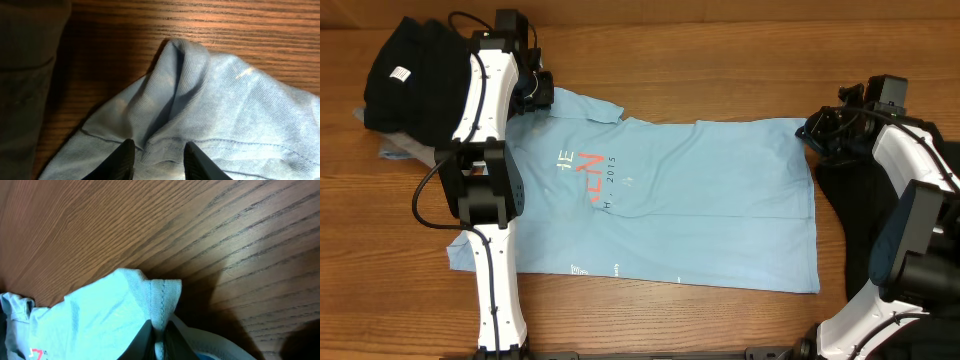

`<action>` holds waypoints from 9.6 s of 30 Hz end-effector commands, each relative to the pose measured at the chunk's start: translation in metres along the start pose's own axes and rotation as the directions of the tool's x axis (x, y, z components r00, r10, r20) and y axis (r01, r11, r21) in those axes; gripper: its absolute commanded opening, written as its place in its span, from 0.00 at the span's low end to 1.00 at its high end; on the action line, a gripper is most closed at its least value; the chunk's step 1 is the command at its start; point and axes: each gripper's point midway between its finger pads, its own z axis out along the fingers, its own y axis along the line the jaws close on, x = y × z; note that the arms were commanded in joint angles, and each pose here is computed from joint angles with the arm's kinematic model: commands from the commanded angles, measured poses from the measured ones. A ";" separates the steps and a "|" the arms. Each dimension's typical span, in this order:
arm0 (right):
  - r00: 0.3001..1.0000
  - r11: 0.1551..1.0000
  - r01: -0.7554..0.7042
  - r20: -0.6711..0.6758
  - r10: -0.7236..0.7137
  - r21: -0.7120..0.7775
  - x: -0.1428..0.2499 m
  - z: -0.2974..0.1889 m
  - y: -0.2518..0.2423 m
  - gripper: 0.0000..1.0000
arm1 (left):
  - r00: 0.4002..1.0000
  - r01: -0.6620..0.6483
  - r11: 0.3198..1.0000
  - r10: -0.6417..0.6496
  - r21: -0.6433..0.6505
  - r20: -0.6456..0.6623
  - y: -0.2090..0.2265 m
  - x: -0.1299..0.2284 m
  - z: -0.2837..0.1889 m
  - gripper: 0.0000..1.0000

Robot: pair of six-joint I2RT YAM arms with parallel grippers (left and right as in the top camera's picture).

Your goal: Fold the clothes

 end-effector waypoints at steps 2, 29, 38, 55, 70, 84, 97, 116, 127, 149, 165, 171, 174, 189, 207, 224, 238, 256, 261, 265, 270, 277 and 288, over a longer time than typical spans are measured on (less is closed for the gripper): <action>0.998 0.999 0.033 0.047 -0.032 -0.022 -0.013 -0.014 0.014 0.10 | 0.999 0.015 1.000 -0.015 -0.012 -0.032 0.004 0.007 0.015 0.38; 0.998 0.999 0.036 0.051 -0.034 -0.023 -0.014 -0.014 0.015 0.10 | 0.999 0.010 1.000 -0.010 0.015 -0.041 -0.003 0.009 0.019 0.05; 0.996 0.999 0.044 0.074 -0.043 -0.009 -0.019 -0.017 0.014 0.08 | 1.000 0.015 1.000 -0.015 0.005 0.025 0.002 -0.003 -0.015 0.04; 0.989 0.998 0.067 0.131 -0.065 -0.013 -0.033 -0.022 0.017 0.06 | 0.988 0.014 0.998 -0.023 0.058 0.154 -0.005 -0.004 -0.128 0.04; 0.977 0.994 0.074 0.196 -0.088 0.079 -0.051 -0.005 -0.002 0.44 | 0.992 0.011 0.998 -0.018 0.055 0.123 -0.005 0.004 -0.127 0.04; 0.977 0.987 0.048 0.197 -0.077 0.151 -0.056 0.042 -0.040 0.45 | 0.994 0.007 0.997 -0.016 0.081 0.109 -0.011 0.007 -0.126 0.04; 0.985 0.995 0.093 0.144 -0.097 0.032 -0.045 0.046 -0.020 0.27 | 0.996 0.002 0.987 -0.017 0.158 0.093 -0.024 0.010 -0.128 0.04; 0.974 0.994 0.097 0.200 -0.106 0.056 -0.059 0.016 -0.016 0.52 | 0.998 0.008 0.987 -0.019 0.161 0.067 -0.024 0.017 -0.129 0.04; 0.955 0.989 0.106 0.265 -0.131 0.107 -0.075 0.019 -0.024 0.49 | 0.997 0.007 0.987 -0.019 0.161 0.070 -0.024 0.017 -0.129 0.04; 0.970 0.988 0.092 0.213 -0.118 0.126 -0.062 0.045 -0.038 0.42 | 0.997 0.003 0.984 -0.017 0.177 0.078 -0.027 0.015 -0.129 0.04; 0.980 0.985 0.080 0.169 -0.107 0.156 -0.050 0.055 -0.043 0.09 | 0.997 0.005 0.984 -0.018 0.176 0.072 -0.027 0.016 -0.129 0.04; 0.978 0.989 0.079 0.183 -0.101 0.126 -0.054 0.032 -0.032 0.04 | 0.997 0.004 0.983 -0.018 0.183 0.078 -0.028 0.018 -0.138 0.04; 0.974 0.992 0.095 0.198 -0.110 0.084 -0.056 0.011 -0.014 0.04 | 0.994 -0.003 0.983 -0.018 0.184 0.112 -0.029 0.017 -0.154 0.04; 0.973 0.993 0.100 0.202 -0.112 0.068 -0.027 -0.086 0.034 0.04 | 0.999 0.029 0.992 -0.032 0.125 0.017 -0.012 0.078 -0.217 0.04; 0.999 0.980 -0.013 -0.042 0.022 0.198 0.046 -0.121 -0.013 0.04 | 0.998 0.057 0.992 -0.056 -0.112 0.010 0.052 0.140 -0.260 0.04; 0.959 0.868 -0.095 -0.188 0.211 0.487 0.104 -0.146 -0.059 0.04 | 0.947 0.260 0.955 -0.281 -0.142 -0.157 0.112 0.213 -0.237 0.04; 0.921 0.838 -0.082 -0.280 0.271 0.540 0.140 -0.142 -0.076 0.04 | 0.926 0.273 0.951 -0.301 -0.146 -0.229 0.112 0.229 -0.223 0.04; 0.885 0.801 -0.092 -0.319 0.338 0.592 0.168 -0.137 -0.091 0.08 | 0.883 0.286 0.936 -0.341 -0.208 -0.322 0.117 0.255 -0.205 0.08; 0.878 0.797 -0.090 -0.330 0.346 0.597 0.173 -0.137 -0.093 0.07 | 0.883 0.286 0.936 -0.341 -0.207 -0.323 0.117 0.255 -0.205 0.08; 0.877 0.792 -0.097 -0.323 0.354 0.603 0.174 -0.136 -0.094 0.25 | 0.883 0.286 0.936 -0.341 -0.207 -0.322 0.117 0.254 -0.205 0.16; 0.894 0.790 -0.105 -0.290 0.341 0.603 0.165 -0.133 -0.096 0.41 | 0.884 0.286 0.936 -0.341 -0.207 -0.319 0.117 0.254 -0.204 0.27; 0.927 0.854 -0.127 -0.246 0.283 0.505 0.140 -0.122 -0.079 0.44 | 0.890 0.292 0.937 -0.340 -0.193 -0.302 0.116 0.249 -0.203 0.43; 0.985 0.995 0.091 -0.142 -0.095 -0.036 0.096 -0.152 0.036 0.49 | 0.929 0.277 0.961 -0.271 -0.011 -0.251 0.073 0.221 -0.193 0.46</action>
